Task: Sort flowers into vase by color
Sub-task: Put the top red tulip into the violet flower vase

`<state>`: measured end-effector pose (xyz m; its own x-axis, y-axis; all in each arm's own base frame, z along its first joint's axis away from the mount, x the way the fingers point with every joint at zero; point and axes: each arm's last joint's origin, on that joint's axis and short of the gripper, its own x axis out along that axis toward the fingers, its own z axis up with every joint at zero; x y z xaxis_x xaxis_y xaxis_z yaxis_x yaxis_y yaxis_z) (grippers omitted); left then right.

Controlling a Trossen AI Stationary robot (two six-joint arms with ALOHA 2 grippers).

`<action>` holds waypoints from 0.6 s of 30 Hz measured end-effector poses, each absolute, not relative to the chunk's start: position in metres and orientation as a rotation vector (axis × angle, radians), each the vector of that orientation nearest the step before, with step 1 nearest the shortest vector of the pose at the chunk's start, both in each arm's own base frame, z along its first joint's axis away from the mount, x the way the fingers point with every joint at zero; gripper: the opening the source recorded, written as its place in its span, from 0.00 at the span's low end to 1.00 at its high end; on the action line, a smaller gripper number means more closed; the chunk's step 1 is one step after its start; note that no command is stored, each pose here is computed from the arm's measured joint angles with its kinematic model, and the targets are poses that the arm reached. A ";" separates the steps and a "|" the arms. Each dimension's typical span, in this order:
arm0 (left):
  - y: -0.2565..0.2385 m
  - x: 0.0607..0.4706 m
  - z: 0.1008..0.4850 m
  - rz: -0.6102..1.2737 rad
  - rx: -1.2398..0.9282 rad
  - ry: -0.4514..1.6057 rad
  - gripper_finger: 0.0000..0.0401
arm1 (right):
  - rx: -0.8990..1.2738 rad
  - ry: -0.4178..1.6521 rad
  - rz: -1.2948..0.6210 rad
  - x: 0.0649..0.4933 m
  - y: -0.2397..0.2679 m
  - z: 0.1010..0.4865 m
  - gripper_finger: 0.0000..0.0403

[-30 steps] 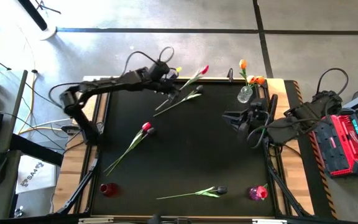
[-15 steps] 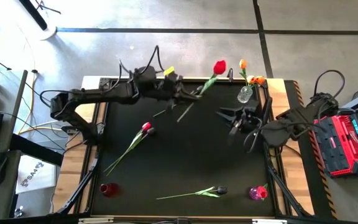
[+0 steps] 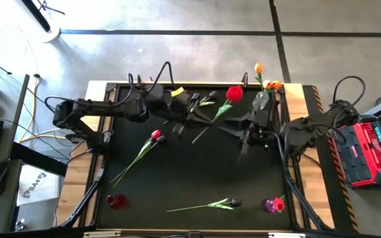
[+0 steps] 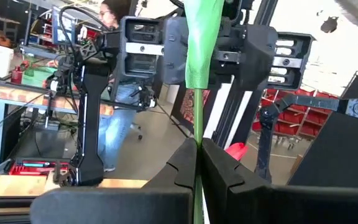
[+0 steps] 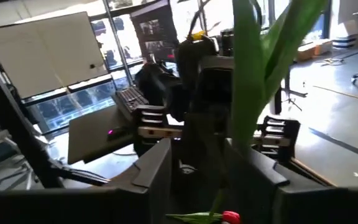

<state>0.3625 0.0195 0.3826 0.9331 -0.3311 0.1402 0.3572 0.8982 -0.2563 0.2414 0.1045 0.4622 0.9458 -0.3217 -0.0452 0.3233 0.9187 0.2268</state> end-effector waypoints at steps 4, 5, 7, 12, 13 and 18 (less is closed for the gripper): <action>0.012 0.363 0.382 -0.352 -0.265 -0.096 0.00 | 0.233 0.007 -0.367 0.246 0.098 0.461 0.43; 0.011 0.363 0.382 -0.350 -0.265 -0.096 0.00 | 0.235 0.005 -0.377 0.247 0.096 0.461 0.44; 0.007 0.363 0.382 -0.352 -0.249 -0.097 0.00 | 0.239 0.006 -0.383 0.249 0.094 0.460 0.45; 0.002 0.364 0.382 -0.358 -0.208 -0.107 0.00 | 0.250 0.006 -0.369 0.249 0.093 0.460 0.43; 0.002 0.364 0.382 -0.359 -0.208 -0.106 0.00 | 0.249 0.007 -0.368 0.249 0.093 0.460 0.41; 0.003 0.364 0.380 -0.337 -0.214 -0.083 0.00 | 0.238 0.014 -0.338 0.250 0.094 0.460 0.18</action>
